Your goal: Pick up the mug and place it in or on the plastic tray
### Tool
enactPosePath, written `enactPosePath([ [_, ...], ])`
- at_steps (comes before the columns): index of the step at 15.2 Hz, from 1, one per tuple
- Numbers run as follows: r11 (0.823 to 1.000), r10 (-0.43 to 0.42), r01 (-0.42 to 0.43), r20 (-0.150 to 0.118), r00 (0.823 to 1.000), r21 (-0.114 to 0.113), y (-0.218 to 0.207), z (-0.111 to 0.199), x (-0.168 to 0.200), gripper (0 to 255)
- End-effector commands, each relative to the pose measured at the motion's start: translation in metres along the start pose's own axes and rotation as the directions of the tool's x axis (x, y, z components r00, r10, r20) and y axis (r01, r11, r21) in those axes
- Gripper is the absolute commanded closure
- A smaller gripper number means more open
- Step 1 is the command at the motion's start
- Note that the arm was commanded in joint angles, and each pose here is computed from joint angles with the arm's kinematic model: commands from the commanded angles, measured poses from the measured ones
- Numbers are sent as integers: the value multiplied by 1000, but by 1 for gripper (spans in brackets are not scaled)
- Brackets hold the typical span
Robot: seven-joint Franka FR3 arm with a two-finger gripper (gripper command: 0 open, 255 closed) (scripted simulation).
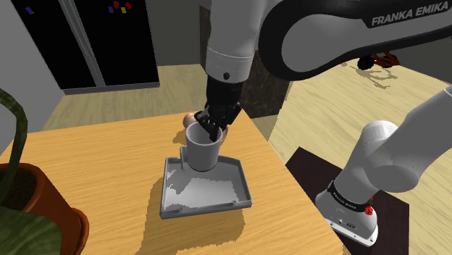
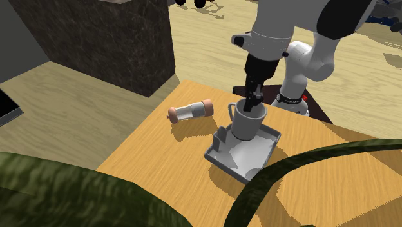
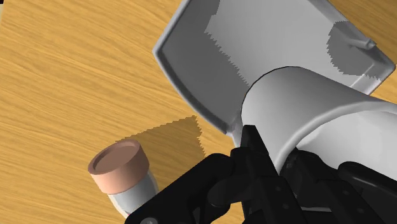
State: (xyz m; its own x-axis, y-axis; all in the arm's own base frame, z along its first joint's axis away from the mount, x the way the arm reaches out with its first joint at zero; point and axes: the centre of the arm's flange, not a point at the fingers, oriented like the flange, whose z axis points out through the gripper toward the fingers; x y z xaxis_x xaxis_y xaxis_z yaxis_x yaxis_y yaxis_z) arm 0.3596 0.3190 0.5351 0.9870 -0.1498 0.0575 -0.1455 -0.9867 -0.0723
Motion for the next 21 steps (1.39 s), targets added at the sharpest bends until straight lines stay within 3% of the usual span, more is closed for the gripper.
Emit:
enactPosePath([
  [1,1000,0,0,-1,1000,0,1,11,-1,255],
  [9,1000,0,0,-1,1000,0,1,13,-1,255],
  [10,1000,0,0,-1,1000,0,1,13,-1,0],
  [15,1000,0,0,-1,1000,0,1,13,-1,0],
  [19,1000,0,0,-1,1000,0,1,-37,-1,0],
  [21,1000,0,0,-1,1000,0,1,-37,-1,0],
])
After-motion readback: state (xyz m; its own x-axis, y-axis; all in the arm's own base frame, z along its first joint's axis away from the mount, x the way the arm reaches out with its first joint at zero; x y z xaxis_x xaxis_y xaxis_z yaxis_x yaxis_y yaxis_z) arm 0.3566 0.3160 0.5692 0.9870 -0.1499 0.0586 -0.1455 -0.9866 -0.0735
